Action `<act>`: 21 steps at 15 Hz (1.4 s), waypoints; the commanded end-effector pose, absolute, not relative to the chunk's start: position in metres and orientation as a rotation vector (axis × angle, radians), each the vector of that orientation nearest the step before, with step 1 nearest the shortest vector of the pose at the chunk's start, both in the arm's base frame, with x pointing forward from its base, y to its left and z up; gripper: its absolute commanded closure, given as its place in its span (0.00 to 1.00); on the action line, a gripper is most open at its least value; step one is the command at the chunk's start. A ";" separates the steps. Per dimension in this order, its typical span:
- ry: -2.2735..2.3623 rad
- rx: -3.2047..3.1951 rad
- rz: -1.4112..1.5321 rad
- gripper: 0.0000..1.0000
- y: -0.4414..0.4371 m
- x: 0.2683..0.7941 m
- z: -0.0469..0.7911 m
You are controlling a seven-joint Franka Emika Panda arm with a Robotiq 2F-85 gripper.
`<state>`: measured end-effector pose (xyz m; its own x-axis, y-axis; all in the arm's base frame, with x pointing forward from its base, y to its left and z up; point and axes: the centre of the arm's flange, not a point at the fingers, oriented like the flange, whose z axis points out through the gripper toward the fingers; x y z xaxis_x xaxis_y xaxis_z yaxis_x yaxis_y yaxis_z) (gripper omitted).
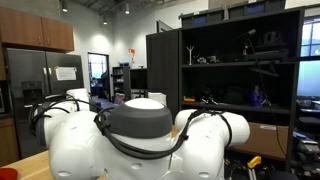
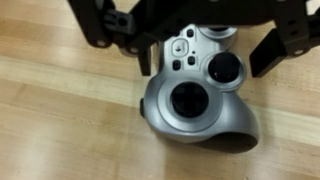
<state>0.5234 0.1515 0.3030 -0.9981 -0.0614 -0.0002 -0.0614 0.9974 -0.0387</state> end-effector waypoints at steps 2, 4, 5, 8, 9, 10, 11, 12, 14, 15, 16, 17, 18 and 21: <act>3.107 -0.144 -0.078 0.00 0.144 0.518 0.303; 3.095 -0.151 -0.114 0.00 0.140 0.516 0.306; 3.089 -0.158 -0.121 0.00 0.138 0.516 0.310; 3.072 -0.179 -0.162 0.00 0.135 0.515 0.323; 3.064 -0.188 -0.172 0.00 0.134 0.515 0.329; 3.056 -0.214 -0.181 0.00 0.134 0.516 0.337; 3.053 -0.249 -0.184 0.00 0.133 0.517 0.344; 3.050 -0.276 -0.187 0.00 0.133 0.518 0.350; 3.038 -0.330 -0.195 0.00 0.130 0.517 0.365; 3.031 -0.382 -0.189 0.00 0.127 0.517 0.372; 3.024 -0.438 -0.193 0.00 0.123 0.518 0.379; 3.022 -0.480 -0.195 0.00 0.115 0.519 0.385; 3.004 -0.526 -0.198 0.00 0.107 0.518 0.392; 2.938 -0.751 -0.260 0.00 0.080 0.515 0.413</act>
<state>0.5229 0.1094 0.3879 -0.9269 -0.3727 -0.0447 -0.3574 0.9126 -0.1987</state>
